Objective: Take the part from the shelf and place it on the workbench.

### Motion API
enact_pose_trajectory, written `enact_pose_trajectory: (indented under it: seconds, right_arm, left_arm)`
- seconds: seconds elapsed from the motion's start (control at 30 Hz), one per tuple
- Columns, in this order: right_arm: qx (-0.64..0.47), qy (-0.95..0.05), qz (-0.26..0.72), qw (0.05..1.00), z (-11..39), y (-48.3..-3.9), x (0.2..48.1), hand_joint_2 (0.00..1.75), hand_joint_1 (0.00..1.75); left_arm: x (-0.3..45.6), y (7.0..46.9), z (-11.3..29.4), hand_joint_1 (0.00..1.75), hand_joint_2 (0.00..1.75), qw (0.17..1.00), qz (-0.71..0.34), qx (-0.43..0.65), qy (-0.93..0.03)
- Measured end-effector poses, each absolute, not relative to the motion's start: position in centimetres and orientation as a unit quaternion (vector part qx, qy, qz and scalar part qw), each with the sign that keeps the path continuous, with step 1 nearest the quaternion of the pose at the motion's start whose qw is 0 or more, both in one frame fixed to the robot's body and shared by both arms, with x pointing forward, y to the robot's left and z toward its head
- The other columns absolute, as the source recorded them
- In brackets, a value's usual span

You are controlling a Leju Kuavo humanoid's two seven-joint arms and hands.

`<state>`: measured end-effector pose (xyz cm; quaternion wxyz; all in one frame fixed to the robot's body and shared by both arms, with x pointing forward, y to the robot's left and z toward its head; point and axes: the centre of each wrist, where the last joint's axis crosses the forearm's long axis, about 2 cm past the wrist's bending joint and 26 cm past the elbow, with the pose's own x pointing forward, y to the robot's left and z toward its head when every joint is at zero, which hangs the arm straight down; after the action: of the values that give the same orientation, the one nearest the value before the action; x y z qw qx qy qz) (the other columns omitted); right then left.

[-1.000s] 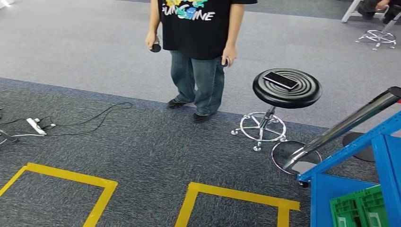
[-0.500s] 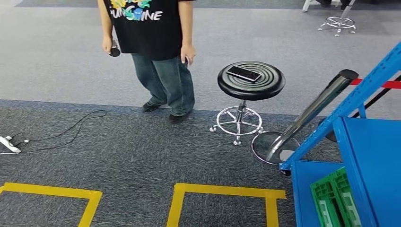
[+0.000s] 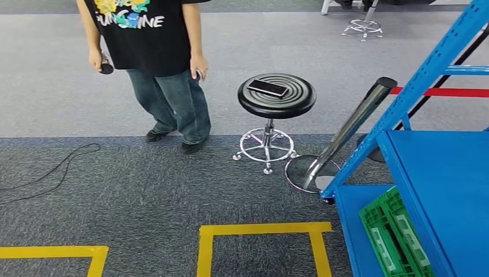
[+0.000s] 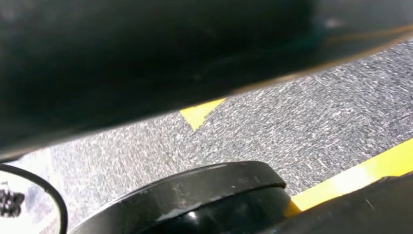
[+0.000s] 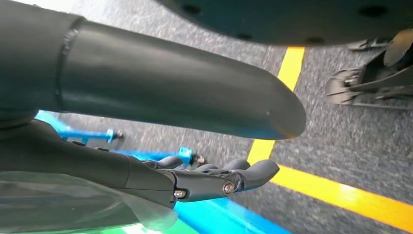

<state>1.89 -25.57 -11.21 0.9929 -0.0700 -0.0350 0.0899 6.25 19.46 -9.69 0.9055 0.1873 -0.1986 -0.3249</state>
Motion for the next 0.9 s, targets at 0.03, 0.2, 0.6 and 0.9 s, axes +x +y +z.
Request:
enact_pose_trajectory:
  seconds: [0.03,0.2,0.6,0.9]
  right_arm:
    - [-0.07,-0.034,0.09,0.993,-11.22,-25.57,1.82,0.0,0.0]
    - [-0.072,-0.035,0.091,0.993,-11.22,-25.63,1.88,0.0,0.0]
    - [-0.067,-0.032,0.093,0.993,-11.23,-25.68,1.81,0.0,0.0]
    - [-0.064,-0.029,0.093,0.993,-11.24,-25.65,1.71,0.0,0.0]
  left_arm:
    - [6.24,19.45,-9.69,0.0,0.0,0.906,-0.325,0.187,-0.199]
    - [6.33,19.43,-9.67,0.0,0.0,0.905,-0.326,0.187,-0.199]
    - [6.45,19.48,-9.66,0.0,0.0,0.904,-0.328,0.186,-0.2]
    - [6.42,19.41,-9.65,0.0,0.0,0.903,-0.331,0.186,-0.201]
